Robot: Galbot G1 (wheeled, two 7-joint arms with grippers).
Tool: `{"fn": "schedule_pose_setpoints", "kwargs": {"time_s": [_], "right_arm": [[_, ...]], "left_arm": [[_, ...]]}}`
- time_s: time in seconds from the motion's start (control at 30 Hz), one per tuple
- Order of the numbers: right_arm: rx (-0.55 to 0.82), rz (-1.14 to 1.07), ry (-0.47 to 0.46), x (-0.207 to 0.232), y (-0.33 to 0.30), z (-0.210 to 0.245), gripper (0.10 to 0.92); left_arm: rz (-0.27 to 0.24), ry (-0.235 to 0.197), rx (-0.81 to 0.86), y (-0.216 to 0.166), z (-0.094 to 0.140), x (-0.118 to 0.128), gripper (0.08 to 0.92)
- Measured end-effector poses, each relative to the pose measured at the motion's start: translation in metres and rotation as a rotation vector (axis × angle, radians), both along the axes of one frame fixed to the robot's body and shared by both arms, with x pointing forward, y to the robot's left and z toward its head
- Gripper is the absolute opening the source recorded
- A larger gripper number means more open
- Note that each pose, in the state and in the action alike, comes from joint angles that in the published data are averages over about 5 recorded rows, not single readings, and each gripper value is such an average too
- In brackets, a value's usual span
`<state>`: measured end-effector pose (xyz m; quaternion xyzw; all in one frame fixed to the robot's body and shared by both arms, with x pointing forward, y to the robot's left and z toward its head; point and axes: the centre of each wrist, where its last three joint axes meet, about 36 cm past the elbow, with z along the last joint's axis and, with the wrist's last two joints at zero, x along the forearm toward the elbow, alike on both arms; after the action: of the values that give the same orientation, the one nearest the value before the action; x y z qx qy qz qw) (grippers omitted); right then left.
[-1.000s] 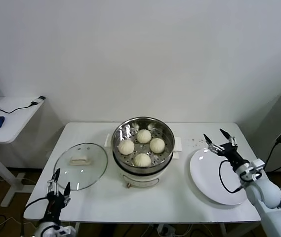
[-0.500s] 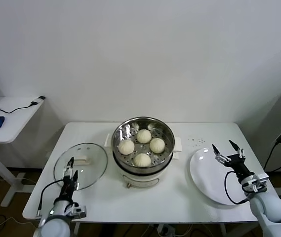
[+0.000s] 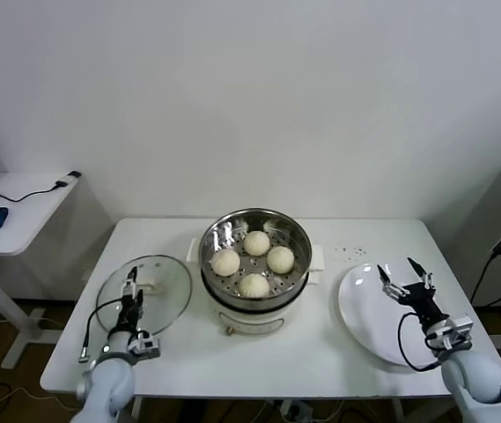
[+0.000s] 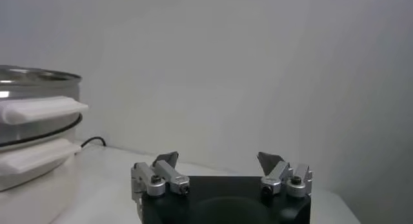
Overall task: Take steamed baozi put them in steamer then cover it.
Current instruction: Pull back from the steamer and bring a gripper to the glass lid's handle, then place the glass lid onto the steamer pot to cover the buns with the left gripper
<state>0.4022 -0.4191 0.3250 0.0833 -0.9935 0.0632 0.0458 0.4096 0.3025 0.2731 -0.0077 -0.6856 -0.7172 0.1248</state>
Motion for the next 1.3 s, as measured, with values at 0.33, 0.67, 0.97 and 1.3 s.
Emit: {"fn": "schedule_pose_setpoints", "kwargs": {"time_s": [0.33, 0.67, 0.97, 1.3], "right_arm": [[-0.016, -0.006, 0.013, -0.003, 0.001, -0.010, 0.823], [-0.031, -0.005, 0.022, -0.005, 0.003, -0.018, 0.823], [-0.045, -0.006, 0.030, -0.007, 0.002, -0.025, 0.823], [-0.053, -0.012, 0.030, -0.006, -0.004, -0.027, 0.823]], "left_arm": [[0.017, -0.020, -0.008, 0.002, -0.008, 0.030, 0.823], [0.025, -0.020, -0.019, 0.004, -0.009, 0.044, 0.680], [0.028, -0.008, -0.045, 0.005, -0.015, 0.045, 0.420], [0.035, -0.035, -0.068, 0.008, -0.011, 0.039, 0.161]]}}
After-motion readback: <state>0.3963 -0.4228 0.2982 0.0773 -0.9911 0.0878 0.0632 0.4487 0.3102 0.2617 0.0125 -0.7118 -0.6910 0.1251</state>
